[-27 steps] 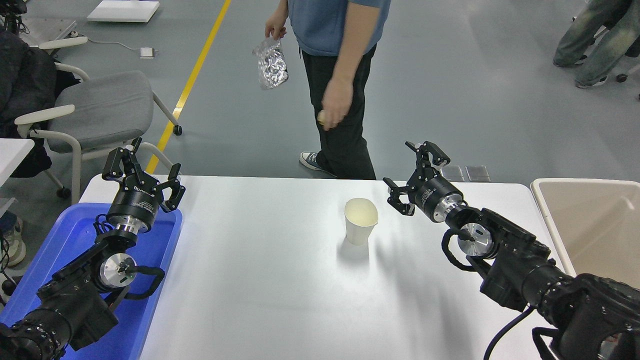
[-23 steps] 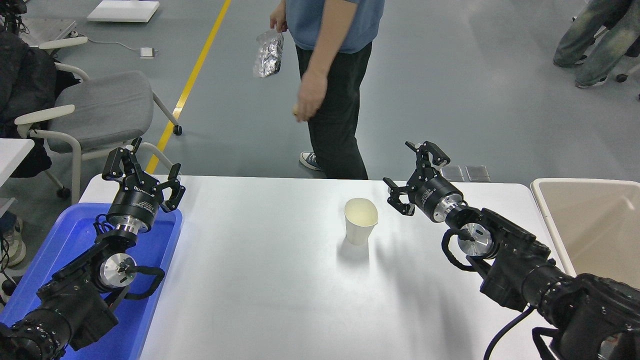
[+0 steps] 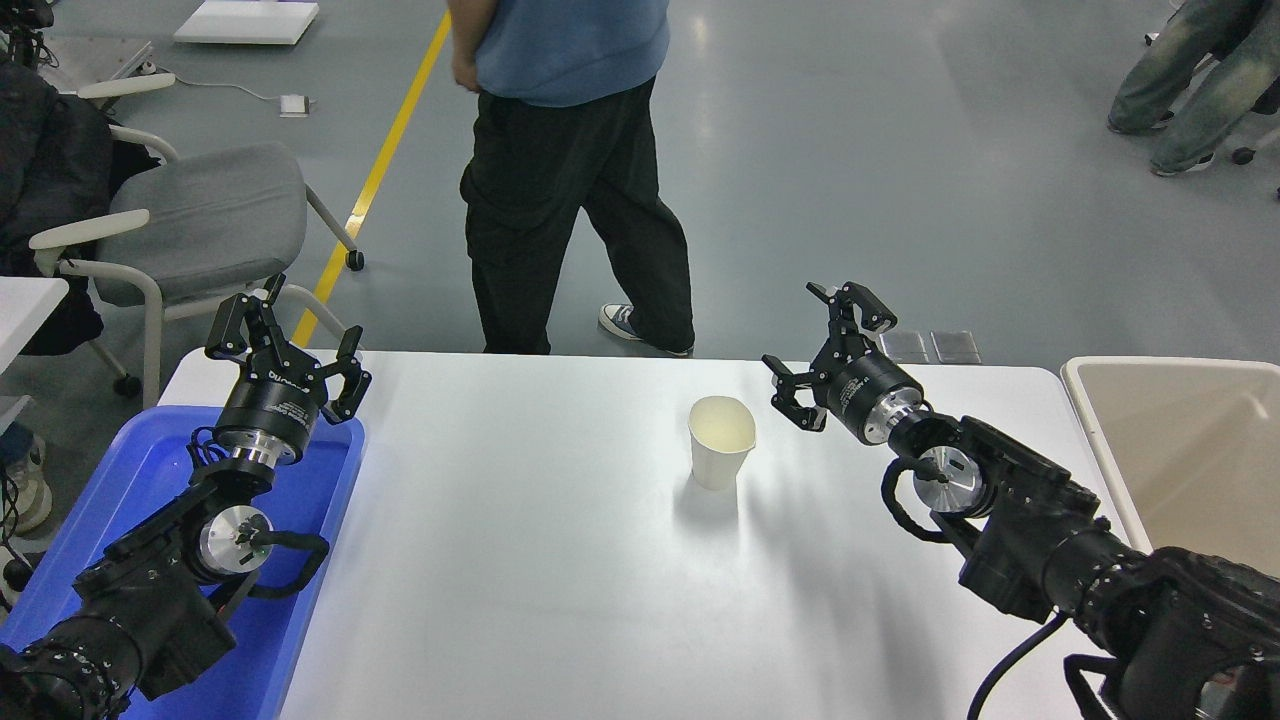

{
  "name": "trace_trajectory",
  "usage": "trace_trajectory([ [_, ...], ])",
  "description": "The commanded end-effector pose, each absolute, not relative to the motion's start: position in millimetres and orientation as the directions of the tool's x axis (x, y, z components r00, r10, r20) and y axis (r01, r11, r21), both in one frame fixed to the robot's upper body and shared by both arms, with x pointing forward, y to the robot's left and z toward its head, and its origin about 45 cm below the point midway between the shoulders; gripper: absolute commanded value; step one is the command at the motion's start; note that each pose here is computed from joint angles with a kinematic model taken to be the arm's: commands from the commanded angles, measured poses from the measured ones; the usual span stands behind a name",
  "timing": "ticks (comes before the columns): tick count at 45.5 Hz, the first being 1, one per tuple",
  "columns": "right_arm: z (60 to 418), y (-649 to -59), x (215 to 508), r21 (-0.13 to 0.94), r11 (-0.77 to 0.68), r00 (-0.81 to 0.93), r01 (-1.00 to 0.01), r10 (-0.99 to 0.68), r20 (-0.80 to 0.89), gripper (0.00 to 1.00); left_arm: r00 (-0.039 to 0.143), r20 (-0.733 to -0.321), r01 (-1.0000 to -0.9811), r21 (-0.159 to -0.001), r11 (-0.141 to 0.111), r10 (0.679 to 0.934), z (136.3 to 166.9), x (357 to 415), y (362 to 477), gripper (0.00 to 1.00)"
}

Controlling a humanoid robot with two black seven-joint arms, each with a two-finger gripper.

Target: Dispose of the paper cup in the dustbin

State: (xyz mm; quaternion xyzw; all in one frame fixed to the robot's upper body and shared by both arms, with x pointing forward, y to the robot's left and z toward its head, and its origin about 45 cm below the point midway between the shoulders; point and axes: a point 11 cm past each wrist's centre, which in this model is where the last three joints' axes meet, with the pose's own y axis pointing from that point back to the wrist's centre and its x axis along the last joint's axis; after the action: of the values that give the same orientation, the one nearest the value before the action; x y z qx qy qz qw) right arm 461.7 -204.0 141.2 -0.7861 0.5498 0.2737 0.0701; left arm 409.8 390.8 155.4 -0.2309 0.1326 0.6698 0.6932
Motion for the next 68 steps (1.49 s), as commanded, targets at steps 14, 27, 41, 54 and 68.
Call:
trace_trajectory([
  [14,240.1,-185.9,462.8,0.125,-0.689,0.691,-0.714,-0.722,-0.030,1.00,0.068,-0.492,-0.9896,-0.143,-0.003,0.868,155.6,409.8,390.8,1.00],
  [27,248.6,-151.1,462.1,0.316,-0.748,0.805,-0.584,-0.481,0.349,1.00,0.068,-0.492,-0.9896,-0.143,-0.003,0.868,155.6,409.8,390.8,1.00],
  [41,214.7,-117.1,460.6,0.487,-0.673,0.776,-0.557,-0.215,0.592,1.00,0.068,-0.492,-0.9896,-0.143,-0.003,0.868,155.6,409.8,390.8,1.00],
  [54,198.7,-128.3,461.9,0.546,-0.602,0.721,-0.582,-0.071,0.689,1.00,0.068,-0.492,-0.9896,-0.143,-0.003,0.868,155.6,409.8,390.8,1.00],
  [68,182.5,-152.3,464.1,0.586,-0.528,0.659,-0.614,0.065,0.749,1.00,0.068,-0.492,-0.9896,-0.143,-0.003,0.868,155.6,409.8,390.8,1.00],
])
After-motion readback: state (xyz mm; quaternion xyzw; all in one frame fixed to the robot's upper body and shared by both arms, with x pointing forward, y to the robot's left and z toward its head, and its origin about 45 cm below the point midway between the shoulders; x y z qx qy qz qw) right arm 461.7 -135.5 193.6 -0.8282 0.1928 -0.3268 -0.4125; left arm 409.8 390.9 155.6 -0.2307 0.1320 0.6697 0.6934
